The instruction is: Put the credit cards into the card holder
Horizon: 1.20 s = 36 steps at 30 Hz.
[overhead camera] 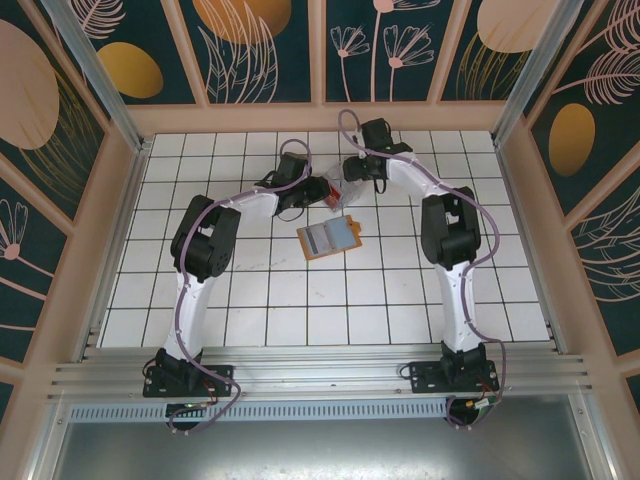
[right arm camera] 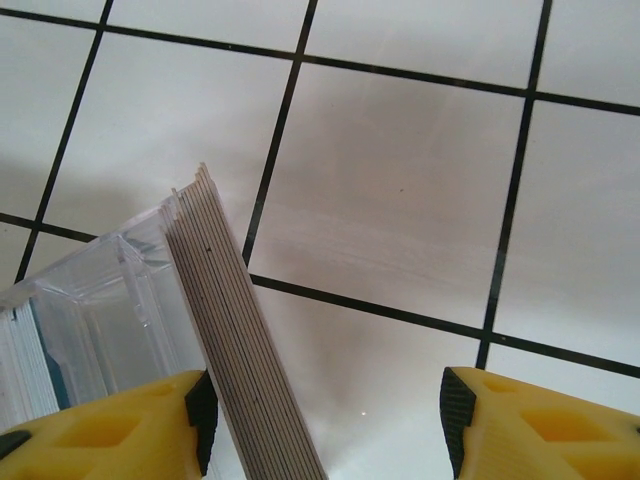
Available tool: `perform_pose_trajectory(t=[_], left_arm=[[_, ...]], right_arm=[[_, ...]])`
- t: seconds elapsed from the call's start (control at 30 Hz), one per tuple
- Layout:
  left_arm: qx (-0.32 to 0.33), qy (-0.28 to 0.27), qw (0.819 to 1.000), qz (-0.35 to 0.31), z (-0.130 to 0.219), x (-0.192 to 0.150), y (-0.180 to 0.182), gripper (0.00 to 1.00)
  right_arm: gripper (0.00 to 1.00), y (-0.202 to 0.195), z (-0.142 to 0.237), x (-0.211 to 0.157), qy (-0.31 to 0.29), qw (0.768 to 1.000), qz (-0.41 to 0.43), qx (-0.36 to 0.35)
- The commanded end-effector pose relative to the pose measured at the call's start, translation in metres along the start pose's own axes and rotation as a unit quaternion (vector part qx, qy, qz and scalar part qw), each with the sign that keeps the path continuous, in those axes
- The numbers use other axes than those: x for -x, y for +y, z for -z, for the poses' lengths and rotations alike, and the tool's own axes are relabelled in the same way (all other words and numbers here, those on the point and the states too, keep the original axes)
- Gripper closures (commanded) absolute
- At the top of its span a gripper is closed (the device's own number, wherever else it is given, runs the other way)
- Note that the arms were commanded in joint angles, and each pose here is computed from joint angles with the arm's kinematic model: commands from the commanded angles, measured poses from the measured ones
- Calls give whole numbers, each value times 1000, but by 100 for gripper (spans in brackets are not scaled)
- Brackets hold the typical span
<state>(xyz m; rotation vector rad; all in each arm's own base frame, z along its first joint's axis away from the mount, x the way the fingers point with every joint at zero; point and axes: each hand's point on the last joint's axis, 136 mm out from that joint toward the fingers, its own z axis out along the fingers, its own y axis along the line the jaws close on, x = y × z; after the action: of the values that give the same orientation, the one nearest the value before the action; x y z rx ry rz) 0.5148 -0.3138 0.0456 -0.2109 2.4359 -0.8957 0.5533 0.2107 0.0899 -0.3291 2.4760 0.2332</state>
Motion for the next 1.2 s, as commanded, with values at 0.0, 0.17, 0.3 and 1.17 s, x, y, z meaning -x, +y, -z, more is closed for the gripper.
perform_pose_trajectory(t=[0.0,0.17,0.3,1.17], left_arm=[[46,32,998,18,-2,-21,32,62],[46,31,998,18,-1,-20,32,62],[45,30,998,17,0,-19,31,62],[43,28,999,18,2,-17,28,62]], right_arm=[[38,-11,34,31,-49,998,-10,-21],[39,-13,29,27,-42,999,-10,-23],[42,-11,25,24,-37,999,-7,-16],[92,11,63,44,-72,997,-1,41]])
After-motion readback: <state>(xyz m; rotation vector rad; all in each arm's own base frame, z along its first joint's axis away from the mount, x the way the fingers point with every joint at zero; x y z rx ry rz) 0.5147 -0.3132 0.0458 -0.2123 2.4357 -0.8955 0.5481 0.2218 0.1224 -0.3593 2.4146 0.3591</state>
